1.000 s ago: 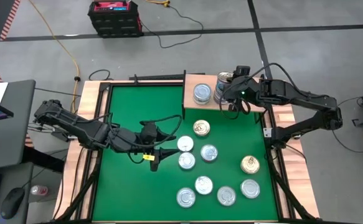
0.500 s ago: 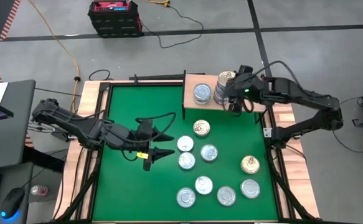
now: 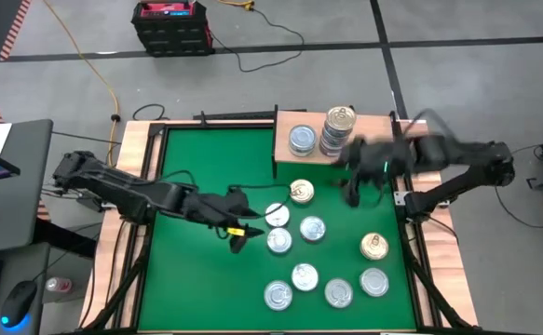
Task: Stack canned seafood by type on shelf
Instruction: Put the blue tuna can on the shelf
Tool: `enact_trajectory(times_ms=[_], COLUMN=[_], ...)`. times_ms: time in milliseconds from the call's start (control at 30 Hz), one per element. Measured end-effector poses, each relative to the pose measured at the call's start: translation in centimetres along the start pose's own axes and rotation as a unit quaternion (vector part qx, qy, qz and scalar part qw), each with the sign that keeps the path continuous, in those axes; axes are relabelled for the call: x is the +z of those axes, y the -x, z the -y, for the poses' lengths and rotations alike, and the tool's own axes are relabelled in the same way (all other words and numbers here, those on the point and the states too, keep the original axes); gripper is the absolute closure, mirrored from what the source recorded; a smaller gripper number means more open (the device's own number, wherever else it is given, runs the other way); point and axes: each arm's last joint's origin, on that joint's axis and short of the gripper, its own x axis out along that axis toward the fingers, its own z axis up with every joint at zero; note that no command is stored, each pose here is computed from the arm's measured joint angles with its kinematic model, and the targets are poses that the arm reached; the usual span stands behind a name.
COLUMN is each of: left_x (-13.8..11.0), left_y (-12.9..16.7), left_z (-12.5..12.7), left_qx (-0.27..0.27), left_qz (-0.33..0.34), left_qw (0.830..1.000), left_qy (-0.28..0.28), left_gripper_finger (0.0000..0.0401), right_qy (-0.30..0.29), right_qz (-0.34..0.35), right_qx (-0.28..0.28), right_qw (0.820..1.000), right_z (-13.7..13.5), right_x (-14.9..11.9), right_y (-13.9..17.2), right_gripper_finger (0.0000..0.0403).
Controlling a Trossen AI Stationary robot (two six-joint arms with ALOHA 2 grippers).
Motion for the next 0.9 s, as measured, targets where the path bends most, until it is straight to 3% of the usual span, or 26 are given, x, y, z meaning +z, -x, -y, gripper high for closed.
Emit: enact_trajectory(times_ms=[67,200,367,533,700,900], left_x=[-1.9,-4.4,-5.1,-5.5,-5.5,-5.7], left_y=[-2.0,-4.8,-7.6,-10.1,-10.6,-10.4], left_z=[-1.9,-5.9,-9.1,-11.7,-12.5,-13.1], left_qx=[0.009,0.084,0.106,0.128,0.146,0.17], left_qz=[-0.018,-0.038,-0.058,-0.062,-0.069,-0.081], left_qw=[1.0,0.99,0.972,0.956,0.952,0.954], left_qy=[0.02,0.111,0.201,0.258,0.259,0.231], left_gripper_finger=[0.015,0.015,0.015,0.015,0.0178,0.0262], right_qy=[-0.015,-0.079,-0.16,-0.2,-0.232,-0.245], right_qz=[0.011,0.022,0.043,0.04,0.056,0.073], right_qx=[0.002,0.023,0.064,0.072,0.091,0.085], right_qw=[1.0,0.996,0.984,0.976,0.967,0.963], right_z=[-1.8,-4.8,-8.1,-10.5,-12.8,-14.1], right_x=[-1.9,-6.8,-11.2,-13.3,-15.0,-16.2], right_y=[-1.6,-4.9,-6.9,-6.8,-5.9,-5.5], right_gripper_finger=[0.0137,0.0144,0.0153,0.0167,0.0186,0.0206])
